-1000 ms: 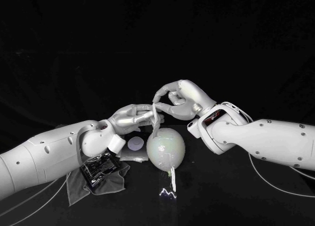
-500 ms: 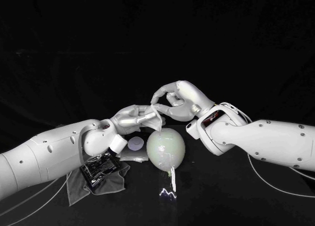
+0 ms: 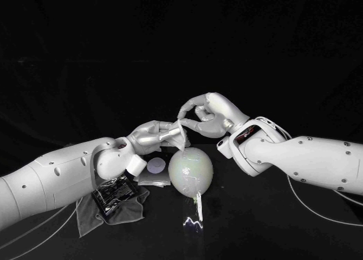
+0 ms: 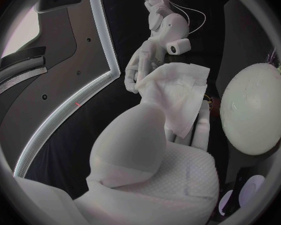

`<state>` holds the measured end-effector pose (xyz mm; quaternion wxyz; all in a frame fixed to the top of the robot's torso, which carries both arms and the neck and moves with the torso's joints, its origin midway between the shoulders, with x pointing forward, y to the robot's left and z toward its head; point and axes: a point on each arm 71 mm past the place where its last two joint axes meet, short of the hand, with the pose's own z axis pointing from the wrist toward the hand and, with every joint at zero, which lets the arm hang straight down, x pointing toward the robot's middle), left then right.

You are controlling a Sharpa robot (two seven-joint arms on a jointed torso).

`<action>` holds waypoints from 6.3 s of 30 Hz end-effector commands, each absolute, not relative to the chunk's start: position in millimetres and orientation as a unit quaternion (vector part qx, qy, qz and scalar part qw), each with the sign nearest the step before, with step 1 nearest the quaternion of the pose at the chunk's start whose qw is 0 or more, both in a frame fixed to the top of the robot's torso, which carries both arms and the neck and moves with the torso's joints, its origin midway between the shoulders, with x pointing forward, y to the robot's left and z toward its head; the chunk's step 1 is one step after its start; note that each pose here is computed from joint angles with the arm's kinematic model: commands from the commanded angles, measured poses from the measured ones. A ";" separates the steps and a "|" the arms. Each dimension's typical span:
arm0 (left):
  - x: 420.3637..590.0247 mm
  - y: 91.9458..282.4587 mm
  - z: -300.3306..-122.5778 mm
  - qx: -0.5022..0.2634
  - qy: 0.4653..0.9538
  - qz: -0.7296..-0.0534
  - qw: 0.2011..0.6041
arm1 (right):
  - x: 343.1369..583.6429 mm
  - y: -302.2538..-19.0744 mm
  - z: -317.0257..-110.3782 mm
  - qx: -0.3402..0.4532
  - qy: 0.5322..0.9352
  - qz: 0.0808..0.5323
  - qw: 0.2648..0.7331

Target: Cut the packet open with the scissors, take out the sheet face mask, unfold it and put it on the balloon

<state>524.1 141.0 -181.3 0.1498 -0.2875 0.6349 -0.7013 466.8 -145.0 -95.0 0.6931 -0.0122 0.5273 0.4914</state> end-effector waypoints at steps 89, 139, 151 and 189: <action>517.8 129.1 -177.7 -0.418 0.618 -0.579 0.329 | 472.3 -137.8 -166.9 0.152 0.657 0.389 0.627; 516.9 131.7 -181.9 -0.411 0.642 -0.583 0.281 | 476.7 -161.7 -166.9 0.176 0.684 0.395 0.588; 515.2 129.6 -183.7 -0.415 0.649 -0.588 0.247 | 477.9 -162.0 -164.1 0.186 0.687 0.399 0.578; 510.8 131.2 -190.4 -0.443 0.663 -0.578 0.169 | 480.1 -169.5 -159.7 0.215 0.702 0.399 0.549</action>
